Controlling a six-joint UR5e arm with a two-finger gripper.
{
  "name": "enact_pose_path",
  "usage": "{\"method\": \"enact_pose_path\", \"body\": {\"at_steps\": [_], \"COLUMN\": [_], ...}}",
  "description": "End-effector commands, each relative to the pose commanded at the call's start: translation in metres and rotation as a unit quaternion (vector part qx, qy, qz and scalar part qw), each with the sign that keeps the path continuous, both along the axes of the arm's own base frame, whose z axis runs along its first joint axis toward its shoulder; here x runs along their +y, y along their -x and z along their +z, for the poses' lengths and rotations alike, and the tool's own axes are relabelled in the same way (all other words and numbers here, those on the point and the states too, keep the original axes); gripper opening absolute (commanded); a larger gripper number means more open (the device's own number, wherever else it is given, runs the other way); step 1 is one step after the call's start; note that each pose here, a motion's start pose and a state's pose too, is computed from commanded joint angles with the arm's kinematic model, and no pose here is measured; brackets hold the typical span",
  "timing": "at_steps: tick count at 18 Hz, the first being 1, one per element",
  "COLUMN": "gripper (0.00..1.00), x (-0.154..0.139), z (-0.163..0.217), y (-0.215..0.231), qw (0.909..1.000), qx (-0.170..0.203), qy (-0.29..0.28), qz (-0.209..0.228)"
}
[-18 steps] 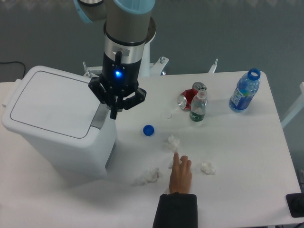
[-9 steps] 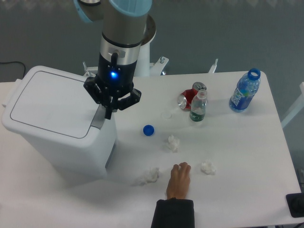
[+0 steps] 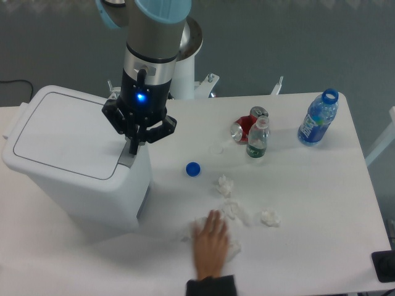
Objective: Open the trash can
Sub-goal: 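Lower the gripper onto the lid edge beside the trash can's grey panel, then push the lid edge so the white lid flips up open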
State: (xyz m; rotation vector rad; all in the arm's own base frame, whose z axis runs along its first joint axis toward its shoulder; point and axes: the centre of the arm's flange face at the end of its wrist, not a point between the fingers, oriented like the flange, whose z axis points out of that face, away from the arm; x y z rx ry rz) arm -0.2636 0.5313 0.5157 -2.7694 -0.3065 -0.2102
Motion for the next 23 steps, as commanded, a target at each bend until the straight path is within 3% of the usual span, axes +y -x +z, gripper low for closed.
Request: {"method": "enact_pose_path", "body": {"at_steps": [23], "gripper": [0.08], "x": [-0.001], "z": [-0.0055], "y": [0.0019], "qw": [1.0], "qx": [-0.001], "qy": [0.004], "qz": [-0.002]}}
